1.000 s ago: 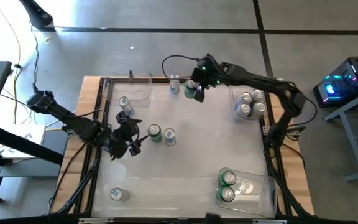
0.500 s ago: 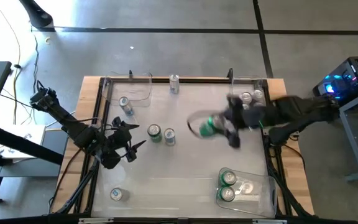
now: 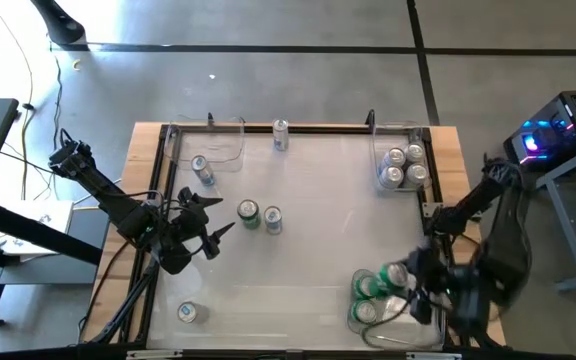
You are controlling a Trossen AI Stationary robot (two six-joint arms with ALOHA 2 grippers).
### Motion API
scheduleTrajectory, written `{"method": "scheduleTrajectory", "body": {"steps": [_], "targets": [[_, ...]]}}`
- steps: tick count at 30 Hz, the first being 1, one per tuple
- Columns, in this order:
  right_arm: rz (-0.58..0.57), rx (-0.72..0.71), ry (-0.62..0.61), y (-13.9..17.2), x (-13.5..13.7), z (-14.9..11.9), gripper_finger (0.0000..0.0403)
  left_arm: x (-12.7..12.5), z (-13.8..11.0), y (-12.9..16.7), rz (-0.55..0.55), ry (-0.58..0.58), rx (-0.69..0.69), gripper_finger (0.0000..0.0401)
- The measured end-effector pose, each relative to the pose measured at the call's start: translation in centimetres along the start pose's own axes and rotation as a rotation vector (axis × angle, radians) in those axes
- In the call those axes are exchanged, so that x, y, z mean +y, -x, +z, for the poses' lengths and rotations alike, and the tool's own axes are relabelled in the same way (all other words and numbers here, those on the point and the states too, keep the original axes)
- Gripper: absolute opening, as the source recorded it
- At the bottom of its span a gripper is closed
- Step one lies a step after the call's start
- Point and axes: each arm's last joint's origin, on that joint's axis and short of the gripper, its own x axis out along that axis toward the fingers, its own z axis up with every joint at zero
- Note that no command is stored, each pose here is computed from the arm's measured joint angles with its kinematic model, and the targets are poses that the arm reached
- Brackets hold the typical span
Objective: Sort soda cans
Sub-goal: Put the top green soda can into the bottom transparent bin
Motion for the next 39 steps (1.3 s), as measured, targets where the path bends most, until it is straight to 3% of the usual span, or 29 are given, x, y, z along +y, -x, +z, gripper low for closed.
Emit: {"method": "scheduleTrajectory", "body": {"steps": [8,19,27,35,39], "targets": [[-0.089,0.027,-0.151,0.0,1.3,-5.7,0.0285,0.0,0.0,0.0,0.001,-0.001,0.0,0.0329],[-0.119,0.004,-0.283,-5.0,-1.7,-13.9,0.0285,0.0,0.0,0.0,0.011,-0.035,-0.009,0.0329],[-0.088,-0.017,-0.159,-9.3,-2.4,-14.3,0.0285,0.2,0.2,0.0,0.064,-0.036,-0.053,0.0329],[-0.084,0.004,0.001,-10.1,-2.2,-13.6,0.0285,0.1,0.4,0.0,0.078,-0.013,-0.077,0.0329],[-0.087,0.008,0.008,-10.1,-2.2,-13.6,0.0313,0.2,0.4,-0.1,0.08,-0.002,-0.077,0.0329]]}}
